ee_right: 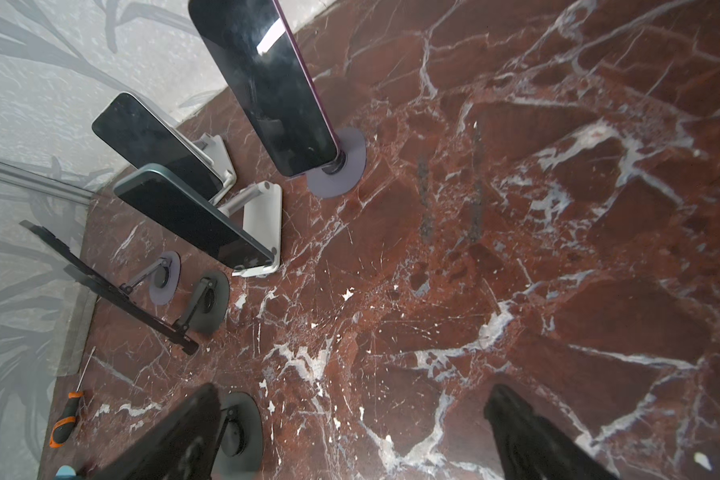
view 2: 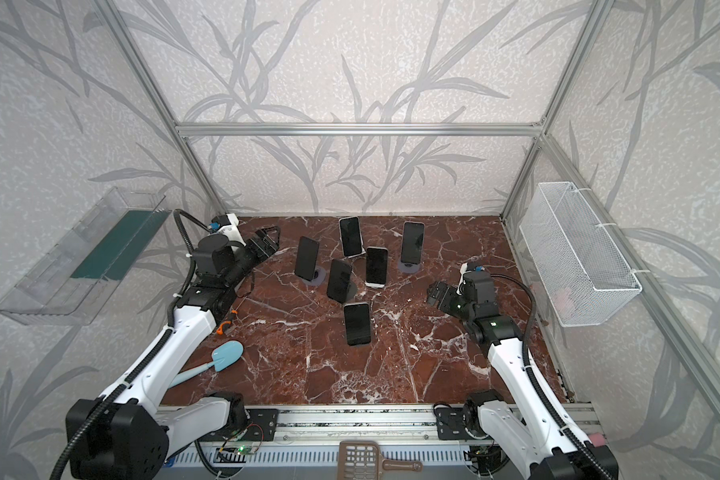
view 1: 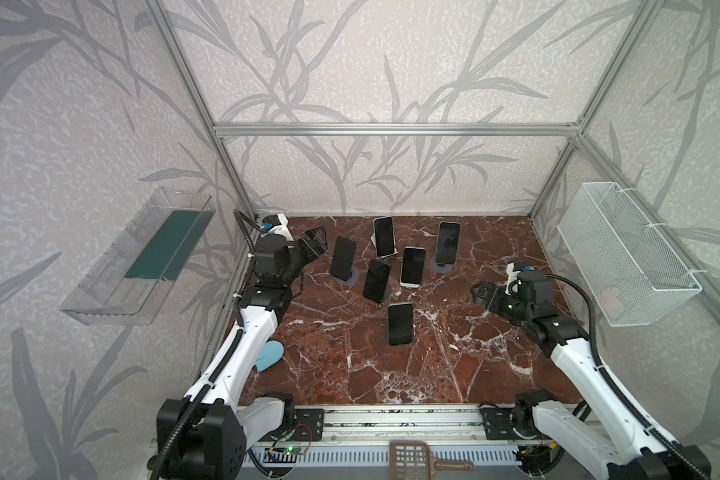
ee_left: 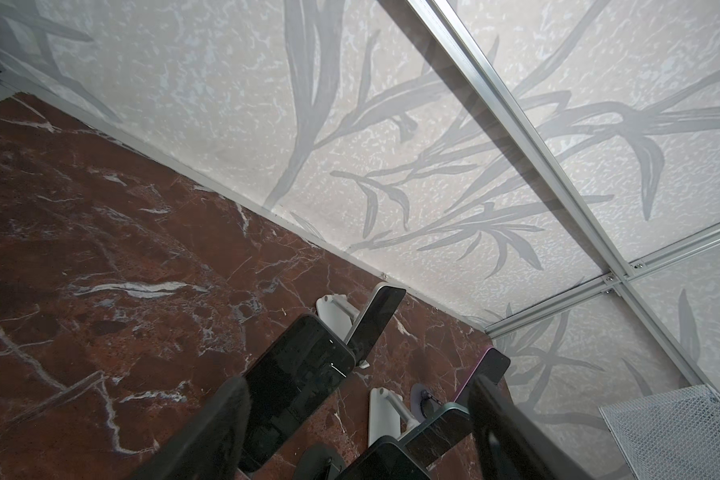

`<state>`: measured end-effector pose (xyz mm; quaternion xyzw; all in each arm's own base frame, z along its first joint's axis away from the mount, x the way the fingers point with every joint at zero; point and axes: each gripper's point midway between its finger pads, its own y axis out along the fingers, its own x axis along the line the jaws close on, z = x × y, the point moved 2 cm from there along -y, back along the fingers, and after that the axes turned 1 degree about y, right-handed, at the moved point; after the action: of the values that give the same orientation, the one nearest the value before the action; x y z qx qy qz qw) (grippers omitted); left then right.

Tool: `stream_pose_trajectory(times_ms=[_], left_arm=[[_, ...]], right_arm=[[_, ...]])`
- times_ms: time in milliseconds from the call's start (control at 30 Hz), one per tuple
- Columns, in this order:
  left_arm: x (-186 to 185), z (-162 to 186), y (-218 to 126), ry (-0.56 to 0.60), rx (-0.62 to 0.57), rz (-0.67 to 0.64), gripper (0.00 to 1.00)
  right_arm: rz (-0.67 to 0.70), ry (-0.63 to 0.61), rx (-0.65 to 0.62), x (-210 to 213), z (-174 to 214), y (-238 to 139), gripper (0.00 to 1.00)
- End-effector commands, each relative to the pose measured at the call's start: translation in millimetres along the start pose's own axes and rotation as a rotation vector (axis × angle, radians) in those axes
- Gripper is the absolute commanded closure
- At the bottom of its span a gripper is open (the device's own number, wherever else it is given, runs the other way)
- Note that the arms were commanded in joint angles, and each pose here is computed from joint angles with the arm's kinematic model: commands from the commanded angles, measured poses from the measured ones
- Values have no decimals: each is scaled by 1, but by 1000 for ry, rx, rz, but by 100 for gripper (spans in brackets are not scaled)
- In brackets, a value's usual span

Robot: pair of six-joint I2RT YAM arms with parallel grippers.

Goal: Remove the phone from the phone stand

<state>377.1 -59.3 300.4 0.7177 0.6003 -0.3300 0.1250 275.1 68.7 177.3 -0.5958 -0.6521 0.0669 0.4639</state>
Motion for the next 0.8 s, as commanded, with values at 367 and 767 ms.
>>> stream_pose_trajectory(times_ms=[367,767], left_arm=[[7,-14,-13,60,-68,-53,19],[-1,-10,-8,34,-49,17,20]], right_arm=[[-34,-37,-46,50,-21,-47,15],[60,-364,-169,121,18,-61,7]])
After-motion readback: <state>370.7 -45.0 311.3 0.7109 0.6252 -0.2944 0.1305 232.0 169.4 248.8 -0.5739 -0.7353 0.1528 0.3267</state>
